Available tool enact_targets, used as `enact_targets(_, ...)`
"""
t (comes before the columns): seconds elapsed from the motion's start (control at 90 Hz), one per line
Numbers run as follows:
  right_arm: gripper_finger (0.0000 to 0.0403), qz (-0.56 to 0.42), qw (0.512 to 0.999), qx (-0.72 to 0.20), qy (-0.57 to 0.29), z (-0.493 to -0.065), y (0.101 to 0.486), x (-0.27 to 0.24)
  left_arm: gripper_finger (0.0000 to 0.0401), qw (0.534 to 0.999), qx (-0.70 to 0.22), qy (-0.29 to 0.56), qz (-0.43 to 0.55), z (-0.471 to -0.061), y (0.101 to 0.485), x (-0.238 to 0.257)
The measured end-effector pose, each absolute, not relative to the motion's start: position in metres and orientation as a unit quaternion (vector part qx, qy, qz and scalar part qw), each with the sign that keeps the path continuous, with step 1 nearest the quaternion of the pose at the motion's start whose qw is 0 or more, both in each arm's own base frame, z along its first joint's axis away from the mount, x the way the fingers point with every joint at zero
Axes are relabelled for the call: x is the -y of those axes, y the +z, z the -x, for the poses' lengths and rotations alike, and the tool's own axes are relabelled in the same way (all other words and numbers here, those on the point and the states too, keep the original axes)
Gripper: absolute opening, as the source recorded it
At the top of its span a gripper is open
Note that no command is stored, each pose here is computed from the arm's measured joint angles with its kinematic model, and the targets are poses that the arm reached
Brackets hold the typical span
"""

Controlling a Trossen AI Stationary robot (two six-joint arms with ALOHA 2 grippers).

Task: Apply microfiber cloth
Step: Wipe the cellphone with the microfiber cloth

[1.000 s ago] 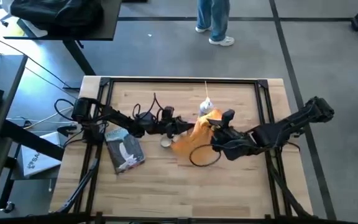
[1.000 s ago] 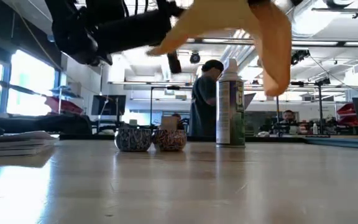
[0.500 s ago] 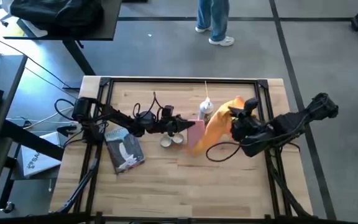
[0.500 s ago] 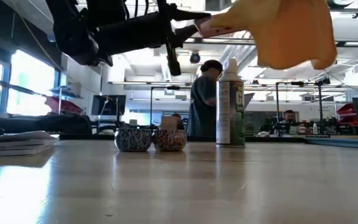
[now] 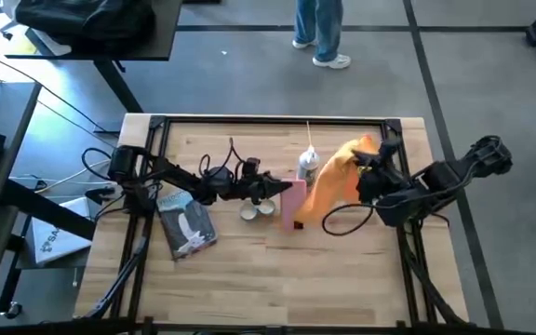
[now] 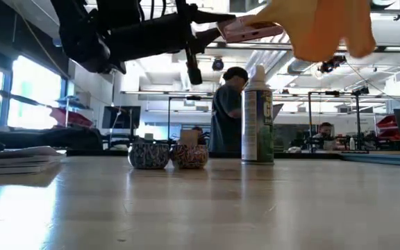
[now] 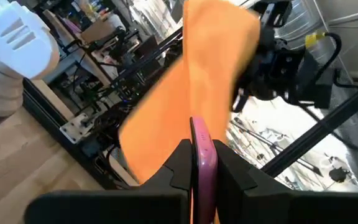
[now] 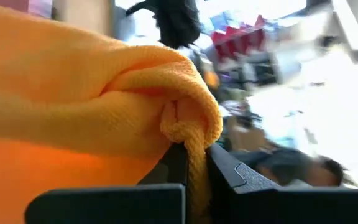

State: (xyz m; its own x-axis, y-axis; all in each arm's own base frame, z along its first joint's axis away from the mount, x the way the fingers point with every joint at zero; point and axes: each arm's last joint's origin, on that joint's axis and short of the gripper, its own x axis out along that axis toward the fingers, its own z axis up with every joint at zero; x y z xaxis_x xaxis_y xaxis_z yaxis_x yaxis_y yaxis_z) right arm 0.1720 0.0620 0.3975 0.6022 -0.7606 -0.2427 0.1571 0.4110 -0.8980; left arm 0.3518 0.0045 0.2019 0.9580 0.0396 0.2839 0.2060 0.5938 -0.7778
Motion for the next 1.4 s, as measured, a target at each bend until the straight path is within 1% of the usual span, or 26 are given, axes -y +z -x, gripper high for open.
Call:
enact_targets(0.156, 0.0, 0.428, 0.789, -0.319, -0.303, -0.164, 0.402, -0.058, 0.0012, 0.882, 0.136, -0.046, 0.448, -0.352, 0.202, -0.005)
enact_targets(0.256, 0.0, 0.388, 0.813, -0.306, -0.307, -0.165, 0.403, -0.058, 0.0012, 0.882, 0.133, -0.043, 0.449, -0.352, 0.201, -0.005)
enact_targets(0.356, 0.0, 0.35, 0.84, -0.3, -0.288, -0.175, 0.4, -0.065, 0.0012, 0.881, 0.134, -0.04, 0.452, -0.352, 0.201, -0.005)
enact_targets(0.444, 0.0, 0.337, 0.85, -0.3, -0.271, -0.191, 0.394, -0.074, 0.0012, 0.876, 0.136, -0.037, 0.461, -0.352, 0.201, -0.005)
enact_targets(0.556, 0.0, 0.342, 0.847, -0.307, -0.267, -0.214, 0.382, -0.086, 0.0012, 0.872, 0.137, -0.036, 0.469, -0.352, 0.201, -0.005)
enact_targets(0.733, 0.0, 0.36, 0.835, -0.34, -0.239, -0.252, 0.35, -0.108, 0.0012, 0.871, 0.136, -0.035, 0.471, -0.352, 0.2, -0.005)
enact_targets(0.856, 0.0, 0.388, 0.817, -0.37, -0.214, -0.27, 0.329, -0.116, 0.0012, 0.871, 0.136, -0.035, 0.471, -0.352, 0.2, -0.005)
enact_targets(0.956, 0.0, 0.391, 0.809, -0.381, -0.217, -0.28, 0.32, -0.116, 0.0012, 0.871, 0.136, -0.035, 0.47, -0.352, 0.2, -0.005)
enact_targets(1.056, 0.0, 0.375, 0.814, -0.394, -0.203, -0.289, 0.313, -0.112, 0.0012, 0.873, 0.135, -0.034, 0.466, -0.352, 0.2, -0.005)
enact_targets(1.211, 0.0, 0.333, 0.834, -0.407, -0.166, -0.298, 0.31, -0.104, 0.0012, 0.875, 0.133, -0.032, 0.465, -0.352, 0.199, -0.006)
enact_targets(1.4, 0.0, 0.282, 0.857, -0.424, -0.077, -0.304, 0.308, -0.102, 0.0012, 0.875, 0.133, -0.032, 0.464, -0.352, 0.199, -0.006)
